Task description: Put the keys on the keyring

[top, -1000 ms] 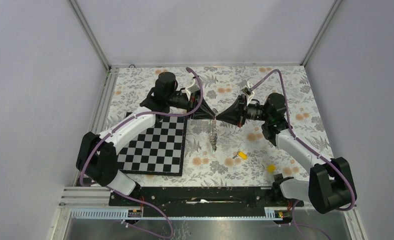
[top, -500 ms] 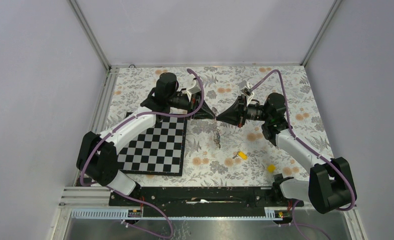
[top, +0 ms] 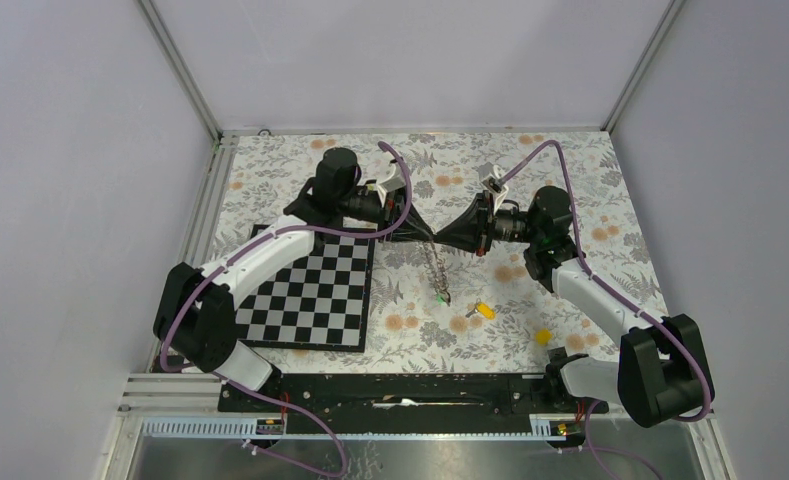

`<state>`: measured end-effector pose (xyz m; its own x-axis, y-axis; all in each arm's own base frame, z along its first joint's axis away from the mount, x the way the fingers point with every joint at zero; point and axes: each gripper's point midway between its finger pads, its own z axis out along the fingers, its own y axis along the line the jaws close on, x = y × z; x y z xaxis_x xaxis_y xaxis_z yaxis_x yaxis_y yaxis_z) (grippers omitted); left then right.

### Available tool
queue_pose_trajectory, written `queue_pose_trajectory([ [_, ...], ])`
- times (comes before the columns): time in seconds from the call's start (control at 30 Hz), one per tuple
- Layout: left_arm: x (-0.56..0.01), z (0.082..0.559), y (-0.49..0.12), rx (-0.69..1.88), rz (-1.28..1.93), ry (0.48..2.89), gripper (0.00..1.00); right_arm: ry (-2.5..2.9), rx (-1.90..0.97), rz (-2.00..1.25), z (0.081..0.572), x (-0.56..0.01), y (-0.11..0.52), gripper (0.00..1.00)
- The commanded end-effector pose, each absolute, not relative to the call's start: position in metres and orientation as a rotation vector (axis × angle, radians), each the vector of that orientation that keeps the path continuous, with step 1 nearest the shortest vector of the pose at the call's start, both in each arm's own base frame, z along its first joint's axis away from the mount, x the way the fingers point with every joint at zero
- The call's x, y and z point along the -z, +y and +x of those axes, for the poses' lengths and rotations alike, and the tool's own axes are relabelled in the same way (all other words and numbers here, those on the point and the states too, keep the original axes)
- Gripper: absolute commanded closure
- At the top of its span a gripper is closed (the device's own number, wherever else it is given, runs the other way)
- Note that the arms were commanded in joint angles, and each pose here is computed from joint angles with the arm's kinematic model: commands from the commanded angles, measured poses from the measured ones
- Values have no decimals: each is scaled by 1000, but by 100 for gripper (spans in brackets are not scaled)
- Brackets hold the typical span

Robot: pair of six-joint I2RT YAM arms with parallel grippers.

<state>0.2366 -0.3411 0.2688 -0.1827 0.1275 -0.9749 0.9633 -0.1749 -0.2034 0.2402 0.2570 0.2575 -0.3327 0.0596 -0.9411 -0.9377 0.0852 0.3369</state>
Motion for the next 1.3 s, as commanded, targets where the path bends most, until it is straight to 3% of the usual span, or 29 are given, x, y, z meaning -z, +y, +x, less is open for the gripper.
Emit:
queue_pose_trajectory([
  [0.0, -266, 228, -343, 1455, 1364, 1315, 78, 1390, -1334, -942, 246, -272, 256, 100],
  [0.13, -263, 224, -342, 1469, 1363, 1327, 66, 1395, -1319, -939, 247, -272, 255, 100],
  [0.37, -262, 219, -339, 1477, 1363, 1333, 54, 1404, -1299, -937, 250, -270, 254, 100],
  [0.77, -262, 219, -338, 1454, 1359, 1330, 50, 1404, -1296, -940, 250, -269, 254, 100],
  [1.13, -260, 225, -339, 1417, 1346, 1342, 81, 1398, -1291, -941, 249, -271, 252, 100],
  [1.27, -260, 228, -340, 1409, 1348, 1344, 97, 1397, -1292, -942, 249, -271, 252, 100],
])
